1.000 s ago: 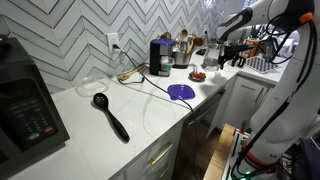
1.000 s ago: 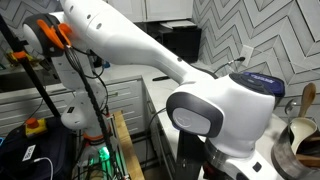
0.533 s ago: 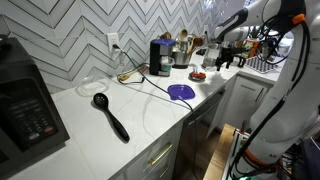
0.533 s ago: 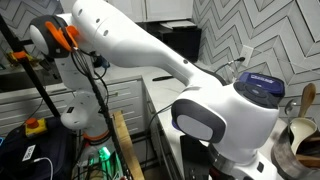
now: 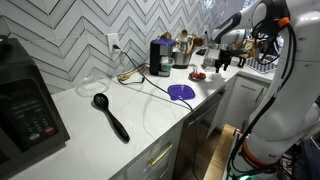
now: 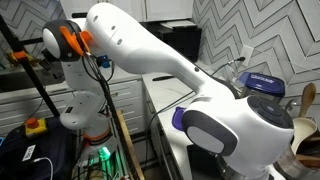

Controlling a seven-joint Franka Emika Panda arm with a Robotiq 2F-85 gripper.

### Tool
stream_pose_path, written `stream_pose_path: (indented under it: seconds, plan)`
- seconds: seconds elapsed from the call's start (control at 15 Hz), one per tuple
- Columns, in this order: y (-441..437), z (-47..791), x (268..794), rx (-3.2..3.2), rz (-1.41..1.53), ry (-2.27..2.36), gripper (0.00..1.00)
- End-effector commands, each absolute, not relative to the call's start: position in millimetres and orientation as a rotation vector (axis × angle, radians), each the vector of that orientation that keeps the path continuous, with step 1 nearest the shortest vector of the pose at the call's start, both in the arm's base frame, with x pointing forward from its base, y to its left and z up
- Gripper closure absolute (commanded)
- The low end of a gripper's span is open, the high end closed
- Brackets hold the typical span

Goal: Pick up the little measuring cup and place it on top of the coffee making machine

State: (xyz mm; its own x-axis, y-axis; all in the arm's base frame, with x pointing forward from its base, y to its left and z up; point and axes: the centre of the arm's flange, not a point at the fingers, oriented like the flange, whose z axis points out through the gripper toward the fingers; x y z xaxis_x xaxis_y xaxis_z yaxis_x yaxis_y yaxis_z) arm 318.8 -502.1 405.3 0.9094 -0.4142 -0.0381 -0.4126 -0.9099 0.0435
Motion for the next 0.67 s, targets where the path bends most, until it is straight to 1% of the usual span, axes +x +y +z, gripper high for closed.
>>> stream_pose_path:
  seconds: [0.0,0.07,0.27,0.33,0.4,0.47,0.6]
  plan:
    - [-519.0,393.9,322.7,3.072,-0.088,-0.648,0.42]
    - [-519.9,391.0,324.1,3.074,-0.091,-0.648,0.49]
    - [-520.3,384.9,329.7,3.071,-0.096,-0.641,0.60]
    - [-519.8,384.6,332.4,3.068,-0.094,-0.632,0.60]
    - [-519.4,385.0,335.5,3.065,-0.091,-0.626,0.58]
    - [-519.1,385.1,338.1,3.061,-0.091,-0.622,0.54]
    - [-519.1,384.2,343.4,3.055,-0.092,-0.609,0.52]
